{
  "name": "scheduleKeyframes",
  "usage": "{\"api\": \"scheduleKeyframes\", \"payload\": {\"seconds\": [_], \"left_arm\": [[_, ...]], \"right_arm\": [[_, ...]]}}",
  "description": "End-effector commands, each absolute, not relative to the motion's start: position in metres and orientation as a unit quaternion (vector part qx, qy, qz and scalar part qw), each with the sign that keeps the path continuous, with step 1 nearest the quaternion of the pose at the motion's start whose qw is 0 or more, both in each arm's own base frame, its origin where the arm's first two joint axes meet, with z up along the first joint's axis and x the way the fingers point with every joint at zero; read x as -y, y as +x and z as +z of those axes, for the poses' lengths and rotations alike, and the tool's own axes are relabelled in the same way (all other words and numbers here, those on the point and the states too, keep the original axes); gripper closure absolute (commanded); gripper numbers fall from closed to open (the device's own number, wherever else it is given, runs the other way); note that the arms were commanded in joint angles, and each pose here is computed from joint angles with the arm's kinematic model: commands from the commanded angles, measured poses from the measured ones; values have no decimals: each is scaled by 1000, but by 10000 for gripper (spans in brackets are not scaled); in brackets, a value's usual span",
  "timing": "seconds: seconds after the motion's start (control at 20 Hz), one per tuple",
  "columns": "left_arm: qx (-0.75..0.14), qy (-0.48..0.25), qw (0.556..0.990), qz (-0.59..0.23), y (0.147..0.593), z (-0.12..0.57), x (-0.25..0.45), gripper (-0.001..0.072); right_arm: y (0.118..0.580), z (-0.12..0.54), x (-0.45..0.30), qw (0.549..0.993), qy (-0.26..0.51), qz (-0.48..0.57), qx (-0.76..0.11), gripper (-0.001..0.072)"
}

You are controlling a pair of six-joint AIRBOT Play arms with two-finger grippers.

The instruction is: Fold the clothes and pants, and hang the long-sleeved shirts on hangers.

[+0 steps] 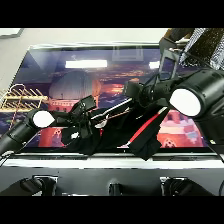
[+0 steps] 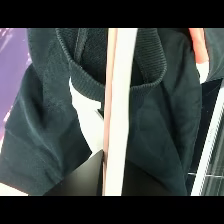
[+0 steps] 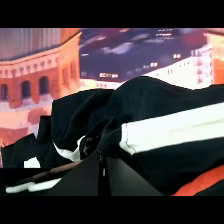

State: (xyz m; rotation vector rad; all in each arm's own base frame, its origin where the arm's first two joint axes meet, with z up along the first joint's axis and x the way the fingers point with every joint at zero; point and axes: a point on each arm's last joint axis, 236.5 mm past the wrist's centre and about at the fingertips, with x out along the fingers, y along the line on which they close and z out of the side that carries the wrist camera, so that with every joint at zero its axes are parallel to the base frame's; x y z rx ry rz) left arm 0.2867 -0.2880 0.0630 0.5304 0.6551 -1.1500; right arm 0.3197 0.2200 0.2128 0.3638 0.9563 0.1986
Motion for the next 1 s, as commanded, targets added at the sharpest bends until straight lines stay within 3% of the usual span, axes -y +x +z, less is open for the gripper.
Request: {"api": "scheduleKeyframes", "payload": {"seconds": [0.0, 0.25, 0.35, 0.45, 0.7, 0.95], "left_arm": [[-307, 239, 758, -524, 288, 60, 288, 667], [-307, 239, 758, -524, 289, 60, 288, 668], [-306, 241, 757, -525, 289, 60, 288, 668], [-306, 241, 757, -525, 289, 60, 288, 667], [-305, 242, 757, -525, 289, 60, 288, 667], [-293, 241, 768, -516, 297, 64, 289, 667]], "right_arm": [[310, 216, -213, 865, 170, 93, -462, 664], [301, 210, -206, 860, 148, 87, -480, 636], [302, 210, -206, 861, 149, 88, -478, 410], [301, 212, -206, 861, 150, 89, -477, 295], [311, 242, -156, 901, 141, 29, -409, 281], [309, 250, -42, 891, 187, -114, -397, 278]]}}
